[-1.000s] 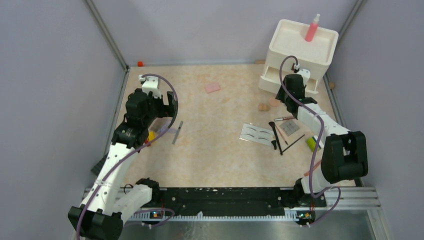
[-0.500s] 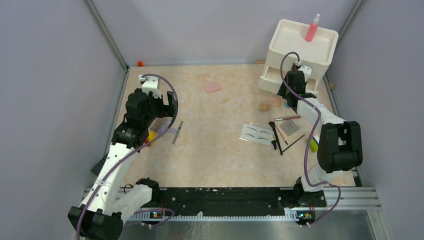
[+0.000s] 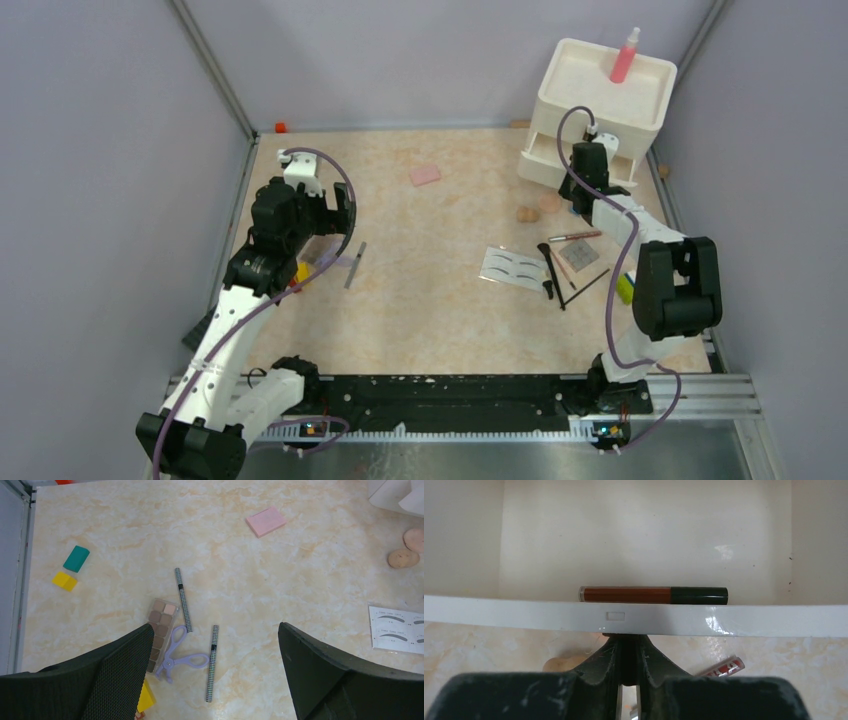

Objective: Organize the makeup
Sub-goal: Open the drawer in the storage box.

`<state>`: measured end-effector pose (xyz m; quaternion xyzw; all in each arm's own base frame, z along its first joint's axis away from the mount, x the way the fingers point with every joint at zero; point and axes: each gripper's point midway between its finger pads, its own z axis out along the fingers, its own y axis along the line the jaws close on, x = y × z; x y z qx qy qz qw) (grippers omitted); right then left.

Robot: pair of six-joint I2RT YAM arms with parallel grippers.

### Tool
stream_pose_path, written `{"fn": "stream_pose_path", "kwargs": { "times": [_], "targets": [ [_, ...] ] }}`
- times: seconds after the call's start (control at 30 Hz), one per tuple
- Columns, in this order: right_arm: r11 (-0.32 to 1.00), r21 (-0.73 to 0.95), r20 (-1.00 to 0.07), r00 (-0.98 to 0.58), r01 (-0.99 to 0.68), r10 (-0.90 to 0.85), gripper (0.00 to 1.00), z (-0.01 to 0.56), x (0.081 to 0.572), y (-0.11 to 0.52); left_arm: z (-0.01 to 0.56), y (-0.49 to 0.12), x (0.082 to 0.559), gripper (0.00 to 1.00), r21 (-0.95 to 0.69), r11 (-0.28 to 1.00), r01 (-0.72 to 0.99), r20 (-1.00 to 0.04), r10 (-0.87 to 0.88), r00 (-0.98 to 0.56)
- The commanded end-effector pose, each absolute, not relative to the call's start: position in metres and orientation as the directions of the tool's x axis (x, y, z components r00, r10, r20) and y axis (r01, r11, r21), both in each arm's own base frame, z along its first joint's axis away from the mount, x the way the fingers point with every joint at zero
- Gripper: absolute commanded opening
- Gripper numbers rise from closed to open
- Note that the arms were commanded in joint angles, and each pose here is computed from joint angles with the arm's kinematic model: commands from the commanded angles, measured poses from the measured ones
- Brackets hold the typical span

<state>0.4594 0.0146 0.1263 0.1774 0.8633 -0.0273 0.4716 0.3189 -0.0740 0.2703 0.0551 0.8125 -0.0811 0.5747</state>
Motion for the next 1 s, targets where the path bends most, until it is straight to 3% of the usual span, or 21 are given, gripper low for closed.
{"fn": "stream_pose_path", "kwargs": {
  "times": [0.0,0.07,0.97],
  "targets": [
    [0.932,0.154,-0.872,-0.399,0.328,0.284,0.05,0.157,0.479,0.010,0.282,-0.073,0.323,0.99,-0.066,0.981,0.181,-0.959,-0.012,-0.284],
    [0.932,0.156,-0.872,-0.397,0.327,0.285,0.00,0.158,0.476,0.010,0.281,-0.073,0.323,0.99,-0.067,0.981,0.183,-0.958,-0.012,-0.286],
    [0.939,0.265,-0.815,-0.469,0.219,0.340,0.00,0.151,0.413,0.037,0.284,-0.074,0.321,0.99,-0.070,0.979,0.191,-0.960,-0.015,-0.278]
  ]
}}
